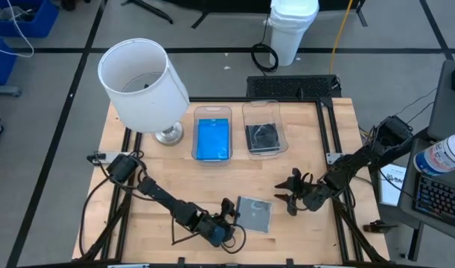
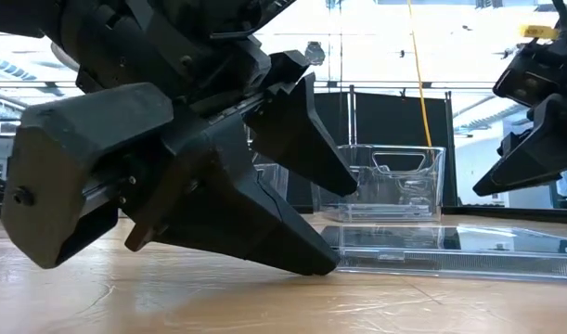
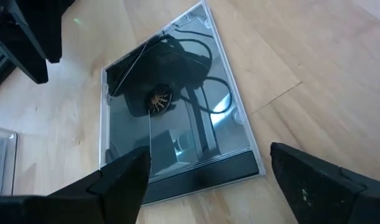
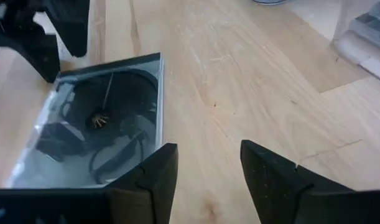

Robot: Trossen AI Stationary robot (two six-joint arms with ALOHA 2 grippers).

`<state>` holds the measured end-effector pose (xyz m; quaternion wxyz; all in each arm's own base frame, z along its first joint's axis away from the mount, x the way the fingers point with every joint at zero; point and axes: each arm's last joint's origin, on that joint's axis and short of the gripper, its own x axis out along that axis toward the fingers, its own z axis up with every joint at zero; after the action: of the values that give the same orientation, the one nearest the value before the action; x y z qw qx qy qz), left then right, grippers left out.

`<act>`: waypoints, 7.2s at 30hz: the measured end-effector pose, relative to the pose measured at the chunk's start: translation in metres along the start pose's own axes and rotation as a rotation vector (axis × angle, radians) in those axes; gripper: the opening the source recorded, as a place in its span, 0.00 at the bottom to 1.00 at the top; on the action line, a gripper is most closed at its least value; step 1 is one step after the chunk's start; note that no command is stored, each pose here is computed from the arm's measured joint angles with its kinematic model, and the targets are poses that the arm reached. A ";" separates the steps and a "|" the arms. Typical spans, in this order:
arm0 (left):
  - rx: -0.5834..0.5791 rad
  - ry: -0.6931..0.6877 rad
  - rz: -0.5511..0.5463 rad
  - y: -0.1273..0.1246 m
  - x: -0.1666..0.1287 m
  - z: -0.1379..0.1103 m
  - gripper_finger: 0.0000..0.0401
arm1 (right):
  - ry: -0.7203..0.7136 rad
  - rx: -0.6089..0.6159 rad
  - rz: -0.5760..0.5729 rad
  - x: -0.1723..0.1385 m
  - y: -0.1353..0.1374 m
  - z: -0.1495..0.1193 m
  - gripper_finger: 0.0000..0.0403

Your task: Pick & place jewel cases by type

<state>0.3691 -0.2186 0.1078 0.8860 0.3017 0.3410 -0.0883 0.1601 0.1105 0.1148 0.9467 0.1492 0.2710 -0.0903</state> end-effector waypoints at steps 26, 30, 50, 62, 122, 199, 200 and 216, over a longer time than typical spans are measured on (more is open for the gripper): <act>0.025 0.025 -0.002 0.001 0.001 -0.003 0.83 | 0.059 -0.066 0.002 0.047 0.000 -0.010 0.02; 0.038 0.045 -0.006 0.001 0.001 -0.005 0.83 | 0.091 -0.045 0.034 0.055 0.002 -0.007 0.01; 0.054 0.062 0.164 0.023 0.010 -0.008 0.84 | 0.152 -0.020 0.115 0.058 0.005 -0.005 0.00; 0.177 0.022 0.216 0.026 0.011 -0.002 0.84 | 0.158 -0.025 0.116 0.058 0.005 -0.006 0.00; 0.178 -0.060 0.538 0.095 0.010 0.038 0.83 | 0.138 -0.008 0.211 0.058 0.011 -0.002 0.00; 0.115 0.131 -0.120 0.024 -0.044 0.022 0.84 | -0.075 -0.268 0.133 0.085 0.017 0.049 0.00; 0.117 0.141 -0.124 0.021 -0.043 0.020 0.84 | -0.070 -0.272 0.122 0.089 0.016 0.050 0.00; 0.072 0.195 -0.023 0.009 -0.014 0.006 0.84 | 0.024 -0.233 -0.002 0.120 -0.008 0.045 0.00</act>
<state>0.3651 -0.2151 0.1246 0.8360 0.3364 0.4258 -0.0808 0.2797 0.0774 0.0844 0.9542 0.0388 0.2911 -0.0571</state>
